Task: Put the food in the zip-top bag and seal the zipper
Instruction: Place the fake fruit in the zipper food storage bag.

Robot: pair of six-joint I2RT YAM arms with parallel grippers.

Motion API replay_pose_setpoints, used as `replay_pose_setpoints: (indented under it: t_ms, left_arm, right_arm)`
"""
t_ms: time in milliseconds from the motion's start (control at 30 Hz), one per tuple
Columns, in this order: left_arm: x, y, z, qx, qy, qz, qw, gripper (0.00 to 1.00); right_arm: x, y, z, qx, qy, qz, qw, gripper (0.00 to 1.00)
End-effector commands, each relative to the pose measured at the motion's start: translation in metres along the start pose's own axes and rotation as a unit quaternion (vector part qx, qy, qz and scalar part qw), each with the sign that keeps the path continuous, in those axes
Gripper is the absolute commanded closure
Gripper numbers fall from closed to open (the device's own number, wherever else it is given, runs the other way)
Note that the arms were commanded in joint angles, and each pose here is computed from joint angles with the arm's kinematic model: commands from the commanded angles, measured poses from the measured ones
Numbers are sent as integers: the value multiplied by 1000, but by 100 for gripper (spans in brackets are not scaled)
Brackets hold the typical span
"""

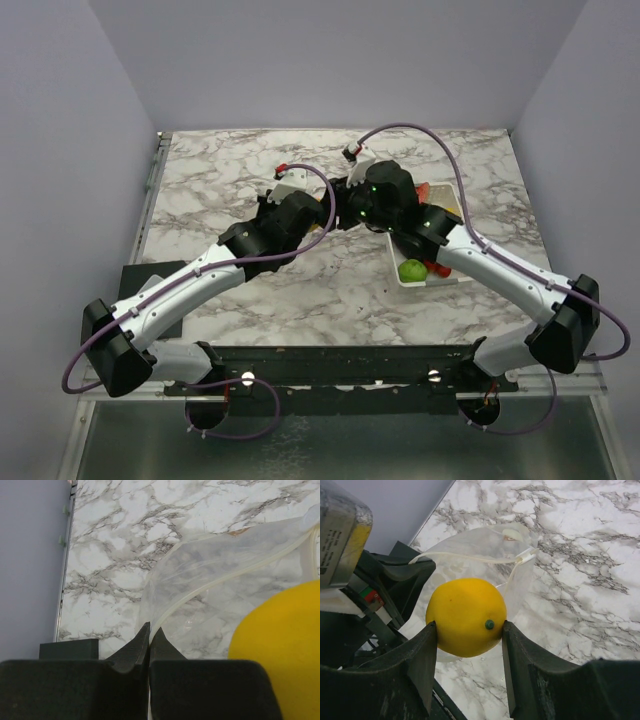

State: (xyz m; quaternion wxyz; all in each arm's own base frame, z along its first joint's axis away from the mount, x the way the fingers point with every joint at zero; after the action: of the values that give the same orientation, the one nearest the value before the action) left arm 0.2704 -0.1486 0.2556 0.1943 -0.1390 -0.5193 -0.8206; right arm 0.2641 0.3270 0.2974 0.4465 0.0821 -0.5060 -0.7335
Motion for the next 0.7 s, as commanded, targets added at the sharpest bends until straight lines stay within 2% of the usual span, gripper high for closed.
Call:
replay_pose_setpoints:
  t_ms: [0,167,333,400,500,667]
  left_arm:
    - [4,2,0,11,-15,-9,1000,100]
    - [4,3,-1,15,-19,-10,1000,100]
    - [4,3,-1,17,-22,-11,1000,100]
    - [4,3,0,18,-20,-11,1000,100]
    - [3,3,0,18,-20,-11,1000,100]
    - [2,3,-1,17,-20,-10,1000,100]
  right_arm:
    - [-14,8,4,18,-19,-21,999,76]
    - [-31,-12,-2,23,-41,2,999,61]
    - [-35,-21,-5,21,-45,5,999,40]
    - [-34,-21,-5,20,-43,5,999,34]
    - [-32,-23,-6,22,-45,7,999,27]
    - [-27,-22,-6,20,-44,1,999,25]
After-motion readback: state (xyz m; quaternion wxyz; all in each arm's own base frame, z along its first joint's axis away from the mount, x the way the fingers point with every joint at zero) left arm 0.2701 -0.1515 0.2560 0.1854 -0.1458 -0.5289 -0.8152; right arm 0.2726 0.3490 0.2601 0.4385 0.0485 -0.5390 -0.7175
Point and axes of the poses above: each gripper's point midway between its finger pads, its own x axis back along the fingers, its own z axis along the line the jaws close on, y = z × x, the point moved 3 cm from there along x, back along the fingers, and after that the axes turned 5 degrees about -x, right-handed, at the moved point
